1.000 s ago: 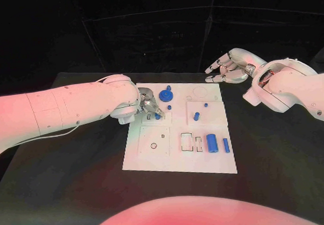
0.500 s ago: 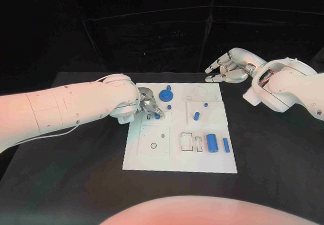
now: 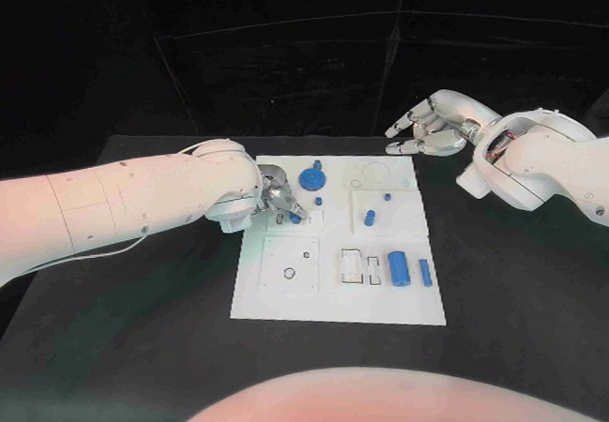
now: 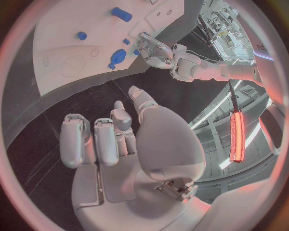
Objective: Assemble the parts on the task board
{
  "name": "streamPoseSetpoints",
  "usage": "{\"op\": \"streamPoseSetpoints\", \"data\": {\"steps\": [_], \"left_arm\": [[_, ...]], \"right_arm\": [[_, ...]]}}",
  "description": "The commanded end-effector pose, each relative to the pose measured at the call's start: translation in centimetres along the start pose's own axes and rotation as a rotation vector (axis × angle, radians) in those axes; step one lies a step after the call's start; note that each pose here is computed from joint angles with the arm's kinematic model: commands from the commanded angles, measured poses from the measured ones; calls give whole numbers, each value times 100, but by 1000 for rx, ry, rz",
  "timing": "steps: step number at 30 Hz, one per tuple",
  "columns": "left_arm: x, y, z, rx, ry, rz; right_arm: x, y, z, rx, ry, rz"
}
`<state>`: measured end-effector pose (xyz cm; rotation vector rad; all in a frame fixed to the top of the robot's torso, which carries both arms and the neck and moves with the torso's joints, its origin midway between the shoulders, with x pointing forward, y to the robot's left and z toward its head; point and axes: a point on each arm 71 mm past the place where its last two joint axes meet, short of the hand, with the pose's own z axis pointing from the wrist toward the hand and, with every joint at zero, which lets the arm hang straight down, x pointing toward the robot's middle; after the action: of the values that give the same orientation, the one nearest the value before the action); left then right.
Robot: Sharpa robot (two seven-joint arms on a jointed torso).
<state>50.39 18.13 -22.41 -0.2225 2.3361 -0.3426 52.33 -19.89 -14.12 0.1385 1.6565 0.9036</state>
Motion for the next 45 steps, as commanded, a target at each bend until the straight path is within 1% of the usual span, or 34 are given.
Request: {"op": "streamPoseSetpoints", "data": {"steps": [1, 45], "left_arm": [[-7, 0, -5, -7, -10, 5], [0, 4, -18, -6, -13, 16]], "right_arm": [[-6, 15, 3, -7, 1, 2], [-9, 9, 0, -6, 2, 1]]}}
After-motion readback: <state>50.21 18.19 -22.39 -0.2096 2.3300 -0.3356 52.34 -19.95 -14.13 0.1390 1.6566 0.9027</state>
